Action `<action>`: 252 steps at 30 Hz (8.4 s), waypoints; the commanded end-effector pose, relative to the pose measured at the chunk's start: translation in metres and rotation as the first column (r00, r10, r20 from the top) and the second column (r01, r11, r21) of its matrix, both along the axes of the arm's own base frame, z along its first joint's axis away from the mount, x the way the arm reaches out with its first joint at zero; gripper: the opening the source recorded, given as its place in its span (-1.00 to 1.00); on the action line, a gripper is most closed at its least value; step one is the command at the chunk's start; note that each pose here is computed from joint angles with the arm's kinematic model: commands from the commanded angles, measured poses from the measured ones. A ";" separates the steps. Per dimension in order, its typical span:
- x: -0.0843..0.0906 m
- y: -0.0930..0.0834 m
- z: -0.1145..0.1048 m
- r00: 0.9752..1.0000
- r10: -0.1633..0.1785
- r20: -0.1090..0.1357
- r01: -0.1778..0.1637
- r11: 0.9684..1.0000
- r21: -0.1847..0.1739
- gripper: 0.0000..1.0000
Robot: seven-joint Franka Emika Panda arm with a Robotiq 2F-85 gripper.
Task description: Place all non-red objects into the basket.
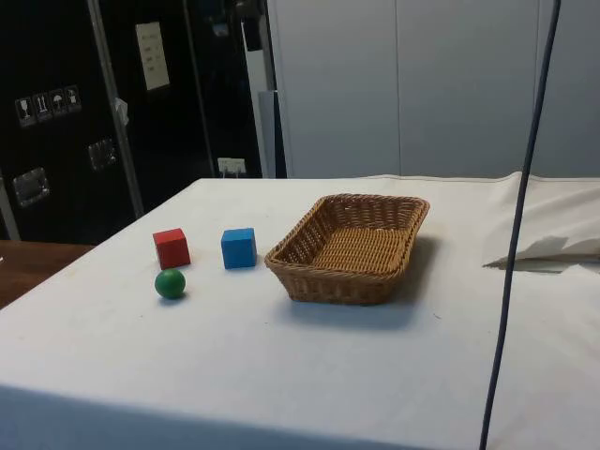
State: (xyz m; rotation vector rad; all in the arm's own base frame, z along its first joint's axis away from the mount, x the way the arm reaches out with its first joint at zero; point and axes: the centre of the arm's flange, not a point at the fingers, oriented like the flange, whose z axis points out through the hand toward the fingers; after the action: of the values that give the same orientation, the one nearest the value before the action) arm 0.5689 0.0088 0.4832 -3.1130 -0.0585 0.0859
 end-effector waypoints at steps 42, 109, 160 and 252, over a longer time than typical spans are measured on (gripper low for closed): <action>0.023 0.018 -0.040 0.988 0.126 0.090 -0.126 0.992 -0.006 1.00; 0.061 -0.020 -0.187 0.917 0.392 0.072 -0.389 0.920 -0.046 1.00; 0.064 -0.028 -0.273 0.926 0.362 0.106 -0.362 0.932 -0.028 1.00; 0.044 -0.051 -0.199 0.934 0.342 0.103 -0.340 0.940 -0.033 -0.98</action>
State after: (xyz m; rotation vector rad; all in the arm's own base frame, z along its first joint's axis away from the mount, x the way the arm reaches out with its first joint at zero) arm 0.6153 -0.0412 0.2797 -3.0746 -0.6021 -0.0779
